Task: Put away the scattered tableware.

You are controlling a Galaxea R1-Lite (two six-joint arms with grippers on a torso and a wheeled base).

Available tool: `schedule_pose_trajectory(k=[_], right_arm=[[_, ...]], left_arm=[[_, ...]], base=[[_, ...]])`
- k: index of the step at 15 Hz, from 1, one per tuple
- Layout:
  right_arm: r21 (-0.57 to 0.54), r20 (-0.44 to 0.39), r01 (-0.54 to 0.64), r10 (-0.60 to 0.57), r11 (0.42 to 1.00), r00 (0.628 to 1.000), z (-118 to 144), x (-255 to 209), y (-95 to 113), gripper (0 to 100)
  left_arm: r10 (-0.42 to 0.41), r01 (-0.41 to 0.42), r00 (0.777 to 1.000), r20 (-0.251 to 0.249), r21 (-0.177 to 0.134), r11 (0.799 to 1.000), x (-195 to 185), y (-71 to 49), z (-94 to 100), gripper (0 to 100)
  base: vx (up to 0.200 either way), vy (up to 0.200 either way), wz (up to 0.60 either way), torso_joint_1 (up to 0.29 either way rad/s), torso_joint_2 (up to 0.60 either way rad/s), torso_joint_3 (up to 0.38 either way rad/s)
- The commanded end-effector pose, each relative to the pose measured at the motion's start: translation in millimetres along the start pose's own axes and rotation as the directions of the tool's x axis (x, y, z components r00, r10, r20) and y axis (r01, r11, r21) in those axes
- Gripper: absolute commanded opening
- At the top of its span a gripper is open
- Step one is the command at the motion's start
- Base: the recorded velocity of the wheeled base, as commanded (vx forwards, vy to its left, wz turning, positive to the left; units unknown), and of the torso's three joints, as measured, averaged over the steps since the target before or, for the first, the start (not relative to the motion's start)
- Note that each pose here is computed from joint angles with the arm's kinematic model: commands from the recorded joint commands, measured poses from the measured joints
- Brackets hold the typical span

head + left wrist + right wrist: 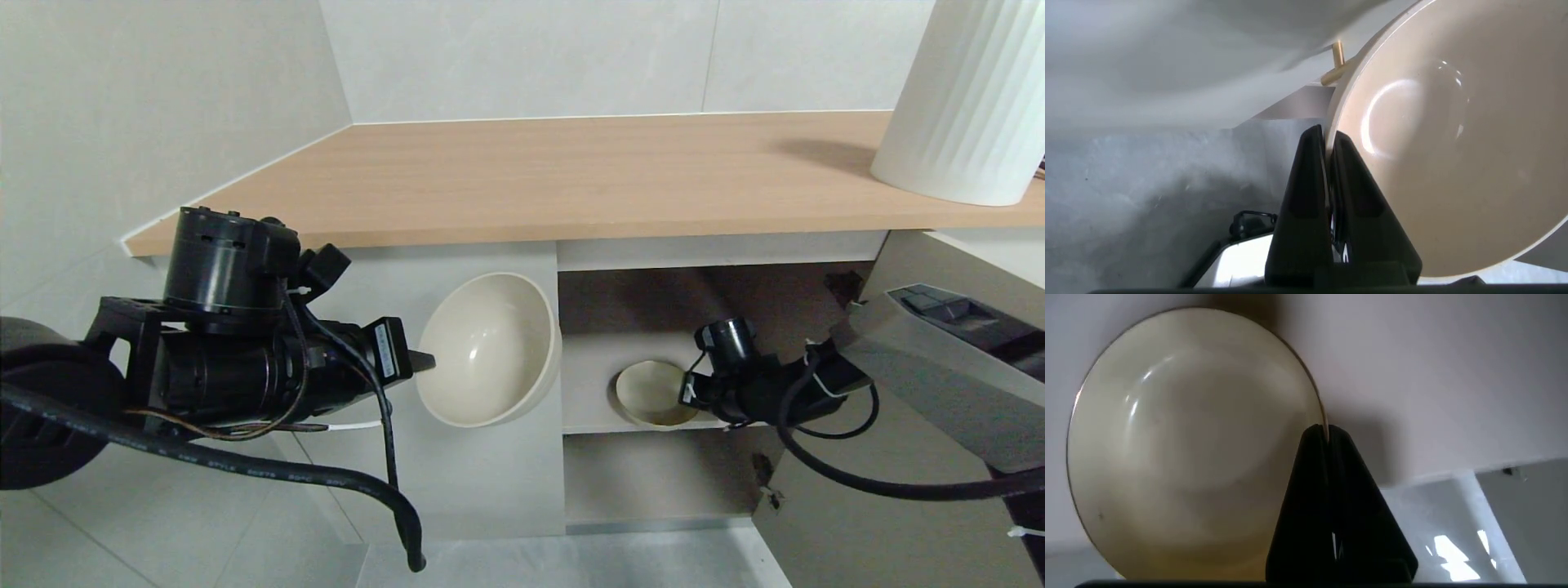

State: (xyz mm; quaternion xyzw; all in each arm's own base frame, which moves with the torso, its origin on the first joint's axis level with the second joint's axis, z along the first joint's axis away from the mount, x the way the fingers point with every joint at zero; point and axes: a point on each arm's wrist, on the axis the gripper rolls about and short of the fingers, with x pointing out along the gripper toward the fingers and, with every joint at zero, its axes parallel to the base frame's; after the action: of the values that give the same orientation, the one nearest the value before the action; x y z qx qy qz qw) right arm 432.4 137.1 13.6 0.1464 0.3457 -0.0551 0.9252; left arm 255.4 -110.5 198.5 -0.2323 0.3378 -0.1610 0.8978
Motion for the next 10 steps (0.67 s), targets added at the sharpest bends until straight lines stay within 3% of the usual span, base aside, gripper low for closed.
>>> schedule_pose_trajectory(k=[1, 10], right_arm=[[0.034, 0.01, 0.018, -0.018, 0.999, 1.0, 0.5, 11.9, -2.5, 0], [0.096, 0.078, 0.032, -0.039, 0.995, 0.996, 18.1, 22.0, -3.6, 0]], left_arm=[[0.003, -0.003, 1.0, -0.002, -0.001, 1.0, 1.0, 0.4, -0.2, 0], [0.009, -0.009, 1.0, -0.006, 0.012, 1.0, 3.5, 1.5, -1.0, 0]], base=[[0.0, 0.0, 0.0, 0.0, 0.0, 0.0], [0.0, 0.0, 0.0, 0.0, 0.0, 0.0]])
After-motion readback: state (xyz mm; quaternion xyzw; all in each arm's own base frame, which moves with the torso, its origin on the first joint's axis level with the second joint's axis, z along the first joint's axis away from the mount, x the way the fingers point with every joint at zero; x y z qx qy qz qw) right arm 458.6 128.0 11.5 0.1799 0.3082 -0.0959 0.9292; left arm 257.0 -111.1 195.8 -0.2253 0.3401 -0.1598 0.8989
